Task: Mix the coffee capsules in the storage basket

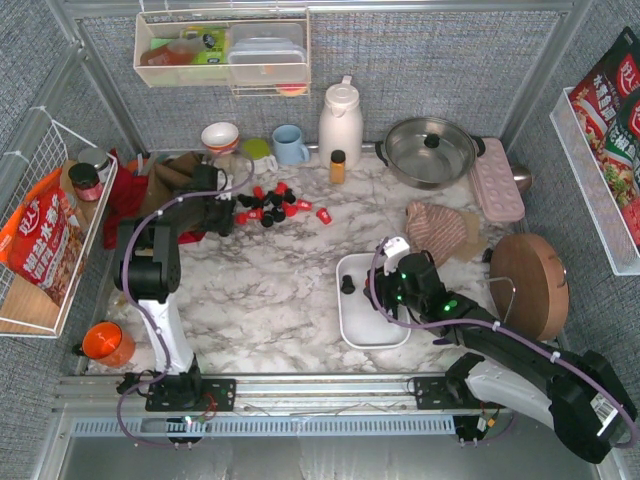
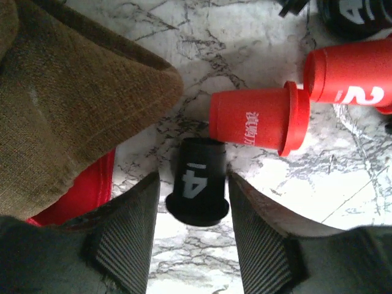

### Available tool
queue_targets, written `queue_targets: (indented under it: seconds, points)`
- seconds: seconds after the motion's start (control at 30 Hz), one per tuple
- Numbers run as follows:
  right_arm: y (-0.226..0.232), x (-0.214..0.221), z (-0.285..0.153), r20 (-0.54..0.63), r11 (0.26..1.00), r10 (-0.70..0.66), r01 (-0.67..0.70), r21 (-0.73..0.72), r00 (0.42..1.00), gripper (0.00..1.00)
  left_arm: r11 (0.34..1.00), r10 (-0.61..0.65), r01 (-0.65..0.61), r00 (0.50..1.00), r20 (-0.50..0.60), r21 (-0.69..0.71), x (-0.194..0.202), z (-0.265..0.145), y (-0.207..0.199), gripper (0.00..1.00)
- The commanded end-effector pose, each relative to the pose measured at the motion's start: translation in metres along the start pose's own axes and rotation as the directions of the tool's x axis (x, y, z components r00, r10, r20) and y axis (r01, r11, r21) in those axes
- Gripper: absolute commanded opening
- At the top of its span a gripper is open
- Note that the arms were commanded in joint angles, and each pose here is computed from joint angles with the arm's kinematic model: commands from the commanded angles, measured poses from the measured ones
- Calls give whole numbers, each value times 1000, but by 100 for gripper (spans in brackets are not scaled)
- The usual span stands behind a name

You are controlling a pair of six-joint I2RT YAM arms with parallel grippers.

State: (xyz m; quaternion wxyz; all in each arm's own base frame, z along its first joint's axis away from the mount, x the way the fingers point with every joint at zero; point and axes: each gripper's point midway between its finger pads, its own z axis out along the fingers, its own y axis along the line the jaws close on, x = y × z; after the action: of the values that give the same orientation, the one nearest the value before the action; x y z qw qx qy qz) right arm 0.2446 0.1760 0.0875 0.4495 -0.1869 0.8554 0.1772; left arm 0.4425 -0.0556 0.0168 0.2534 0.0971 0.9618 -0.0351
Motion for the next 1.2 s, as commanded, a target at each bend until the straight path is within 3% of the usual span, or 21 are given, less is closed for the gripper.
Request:
queue_targets:
  seconds: [0.0, 0.23, 0.37, 0.47, 0.53, 0.6, 0.73, 0.8, 0.83, 1.03, 1.17]
  points:
    - [3, -7, 0, 26, 1000, 0, 1, -16, 1000, 58, 998, -18, 14, 997, -78, -59, 16, 4, 9, 57]
    - [2, -10, -4, 37, 1000, -6, 6, -8, 999, 58, 998, 26, -25, 999, -19, 59, 1, -8, -19, 51]
    - [3, -19, -9, 59, 1000, -5, 6, -10, 998, 58, 980, 113, -129, 987, 110, 152, -19, -34, -51, 50]
    - [7, -35, -17, 87, 1000, -1, 3, -22, 996, 59, 936, 201, -262, 946, 256, 234, -25, -57, -81, 50]
    - [10, -47, -22, 104, 1000, 13, -10, -27, 995, 61, 878, 275, -395, 878, 392, 270, -24, -75, -106, 50]
    - [14, -58, -26, 118, 999, 38, -33, -40, 992, 63, 792, 344, -547, 766, 543, 271, -18, -95, -133, 50]
    - [35, -87, -25, 140, 987, 112, -93, -134, 984, 64, 557, 376, -820, 395, 838, 136, 5, -145, -192, 50]
    - [49, -100, -21, 136, 971, 164, -135, -196, 977, 64, 489, 331, -870, 249, 910, 60, 15, -166, -214, 50]
    - [56, -106, -19, 134, 961, 189, -156, -227, 973, 64, 461, 315, -886, 210, 926, 45, 19, -173, -224, 49]
    - [98, -129, -2, 119, 876, 311, -236, -421, 943, 64, 341, 287, -939, 149, 946, 44, 44, -188, -269, 49]
    - [113, -131, 12, 109, 848, 338, -251, -467, 935, 64, 297, 298, -953, 160, 941, 68, 56, -183, -281, 50]
